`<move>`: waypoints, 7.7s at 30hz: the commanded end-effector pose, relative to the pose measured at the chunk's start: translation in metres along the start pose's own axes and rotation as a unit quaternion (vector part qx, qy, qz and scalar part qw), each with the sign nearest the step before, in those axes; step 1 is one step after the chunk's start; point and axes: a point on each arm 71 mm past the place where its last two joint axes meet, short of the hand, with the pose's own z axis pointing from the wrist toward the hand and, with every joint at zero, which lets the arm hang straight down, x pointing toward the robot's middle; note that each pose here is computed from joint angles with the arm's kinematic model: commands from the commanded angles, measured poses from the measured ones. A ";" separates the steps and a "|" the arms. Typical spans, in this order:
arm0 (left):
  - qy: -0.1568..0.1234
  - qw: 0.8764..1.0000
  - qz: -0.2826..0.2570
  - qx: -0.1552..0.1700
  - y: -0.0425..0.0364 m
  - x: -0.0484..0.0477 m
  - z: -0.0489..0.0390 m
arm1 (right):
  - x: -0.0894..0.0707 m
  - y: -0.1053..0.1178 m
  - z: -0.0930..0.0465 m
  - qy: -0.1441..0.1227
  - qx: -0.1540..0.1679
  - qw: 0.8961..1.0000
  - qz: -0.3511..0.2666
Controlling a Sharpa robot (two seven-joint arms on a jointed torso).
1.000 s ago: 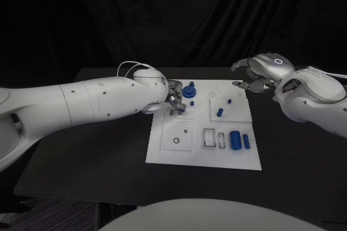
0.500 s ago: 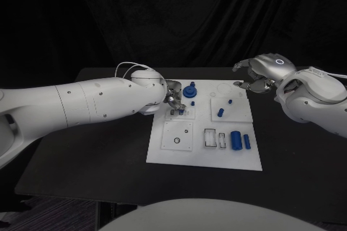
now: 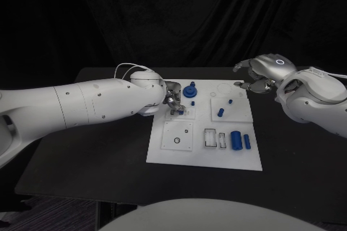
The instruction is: Assemble the parts on the task board
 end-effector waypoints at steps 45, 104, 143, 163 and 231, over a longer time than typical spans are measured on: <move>-0.090 0.994 -0.057 0.034 0.0137 0.0035 -0.0169 | 0.001 -0.005 -0.004 0.004 0.015 1.000 -0.003; -0.122 0.991 -0.046 0.001 0.0125 0.0373 -0.0220 | 0.008 -0.009 -0.010 0.012 0.023 1.000 -0.001; -0.115 0.993 -0.037 0.002 0.0100 0.0362 -0.0134 | 0.009 -0.010 -0.010 0.012 0.025 1.000 -0.002; -0.122 0.992 -0.039 0.009 0.0089 0.0353 -0.0108 | 0.009 -0.011 -0.010 0.013 0.025 1.000 -0.002; -0.119 0.992 -0.038 0.013 0.0137 0.0383 -0.0077 | 0.011 -0.013 -0.011 0.027 0.035 0.999 -0.004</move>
